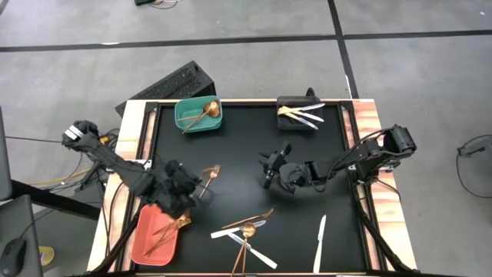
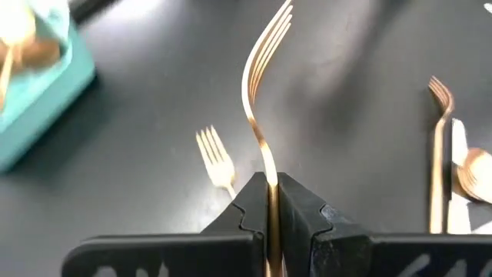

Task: Sort silverware by color (type)
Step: Put the gold fork into the orange bin

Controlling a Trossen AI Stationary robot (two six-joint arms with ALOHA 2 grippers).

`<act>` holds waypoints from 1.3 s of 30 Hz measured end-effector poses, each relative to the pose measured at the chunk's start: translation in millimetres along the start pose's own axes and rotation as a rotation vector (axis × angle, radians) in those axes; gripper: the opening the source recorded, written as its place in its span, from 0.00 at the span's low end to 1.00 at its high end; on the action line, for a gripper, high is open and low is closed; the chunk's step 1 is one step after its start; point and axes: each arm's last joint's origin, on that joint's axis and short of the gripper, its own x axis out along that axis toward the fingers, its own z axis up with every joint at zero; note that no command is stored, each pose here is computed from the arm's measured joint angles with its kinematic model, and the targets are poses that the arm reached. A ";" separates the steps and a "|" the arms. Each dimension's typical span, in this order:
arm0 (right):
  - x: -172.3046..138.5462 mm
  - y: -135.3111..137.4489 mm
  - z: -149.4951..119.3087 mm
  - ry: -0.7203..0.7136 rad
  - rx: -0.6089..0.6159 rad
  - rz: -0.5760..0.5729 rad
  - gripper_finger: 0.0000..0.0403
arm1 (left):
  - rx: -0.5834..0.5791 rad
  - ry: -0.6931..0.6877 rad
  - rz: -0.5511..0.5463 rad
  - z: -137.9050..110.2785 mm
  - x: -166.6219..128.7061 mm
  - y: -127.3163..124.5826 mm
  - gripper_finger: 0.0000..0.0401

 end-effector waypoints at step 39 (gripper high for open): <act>-6.8 7.6 -2.5 0.009 0.035 0.036 0.31 | -0.165 -0.006 -0.099 -109.2 -28.8 -12.4 0.24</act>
